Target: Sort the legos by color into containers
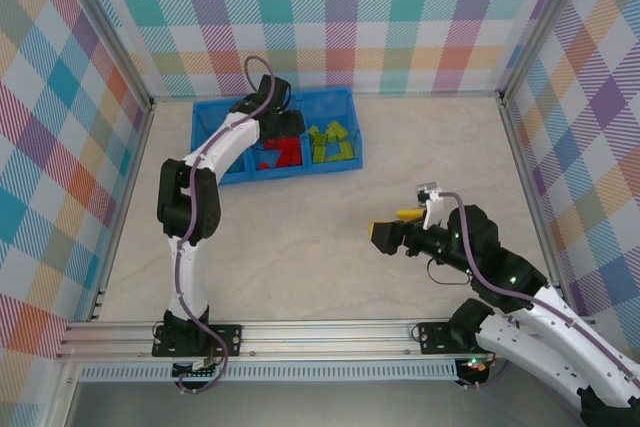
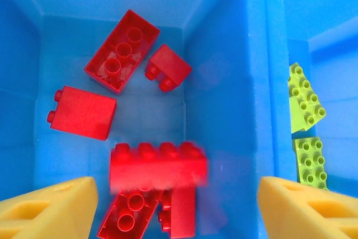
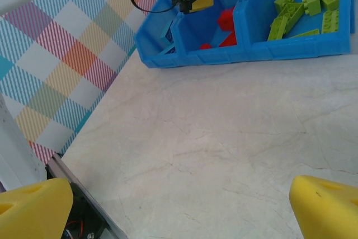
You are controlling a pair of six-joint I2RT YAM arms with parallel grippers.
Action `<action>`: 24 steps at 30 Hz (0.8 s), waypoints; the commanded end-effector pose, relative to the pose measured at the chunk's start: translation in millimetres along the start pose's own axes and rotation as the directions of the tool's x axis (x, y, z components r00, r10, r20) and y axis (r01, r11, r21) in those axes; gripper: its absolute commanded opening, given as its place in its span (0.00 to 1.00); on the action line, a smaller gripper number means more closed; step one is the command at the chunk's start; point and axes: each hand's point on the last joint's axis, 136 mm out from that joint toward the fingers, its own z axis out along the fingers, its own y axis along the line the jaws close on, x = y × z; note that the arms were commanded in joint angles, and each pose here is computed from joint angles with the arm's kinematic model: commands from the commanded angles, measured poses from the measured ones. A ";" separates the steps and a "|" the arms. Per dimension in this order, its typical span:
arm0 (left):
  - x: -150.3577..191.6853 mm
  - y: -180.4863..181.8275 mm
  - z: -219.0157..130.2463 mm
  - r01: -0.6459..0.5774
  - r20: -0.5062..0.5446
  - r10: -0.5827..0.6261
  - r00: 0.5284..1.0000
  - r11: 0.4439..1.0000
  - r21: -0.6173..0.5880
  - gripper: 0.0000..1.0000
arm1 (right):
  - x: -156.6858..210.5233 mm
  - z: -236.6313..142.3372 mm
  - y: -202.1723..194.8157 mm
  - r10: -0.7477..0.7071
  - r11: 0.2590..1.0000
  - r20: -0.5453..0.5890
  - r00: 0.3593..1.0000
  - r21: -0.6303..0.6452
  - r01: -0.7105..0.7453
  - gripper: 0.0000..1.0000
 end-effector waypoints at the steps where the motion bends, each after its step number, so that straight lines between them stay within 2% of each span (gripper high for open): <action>1: -18.5 -9.3 -38.2 0.011 0.035 -0.013 0.999 0.998 0.058 0.80 | -8.1 2.8 -5.7 -0.012 0.999 0.043 0.999 0.034 0.011 1.00; 4: -19.7 -14.3 -70.4 0.007 0.065 -0.013 0.998 0.996 0.094 0.81 | -13.5 4.7 -18.2 -0.048 0.994 0.073 0.996 0.102 0.040 1.00; 6: -16.8 -18.0 -101.5 -0.008 0.113 -0.006 0.994 0.992 0.127 0.81 | -22.5 3.0 -40.3 -0.090 0.974 0.111 0.990 0.218 0.064 1.00; 8: -9.1 -16.8 -140.0 -0.050 0.199 0.021 0.980 0.989 0.142 0.82 | -35.2 -2.5 -77.4 -0.132 0.915 0.144 0.981 0.397 0.064 1.00; 10: 2.1 -6.0 -174.4 -0.091 0.280 0.054 0.959 0.989 0.120 0.84 | -48.1 -6.9 -110.1 -0.157 0.850 0.153 0.976 0.523 0.055 1.00; 14: 31.8 40.4 -224.2 -0.101 0.421 0.071 0.904 0.994 0.049 0.87 | -69.0 -14.0 -176.5 -0.137 0.737 0.185 0.973 0.676 -0.025 1.00; 18: 66.5 91.2 -233.1 -0.105 0.522 0.128 0.843 0.992 -0.073 0.89 | -80.8 -17.0 -231.5 -0.223 0.635 0.202 0.954 0.772 -0.015 1.00; 21: 91.7 130.3 -221.2 -0.066 0.515 0.167 0.840 0.976 -0.208 0.95 | -76.9 -11.5 -266.3 -0.311 0.545 0.160 0.937 0.837 0.038 1.00; 24: 110.6 147.5 -202.6 -0.102 0.484 0.234 0.843 0.954 -0.282 1.00 | -65.5 0.8 -294.3 -0.303 0.532 0.151 0.941 0.846 0.035 1.00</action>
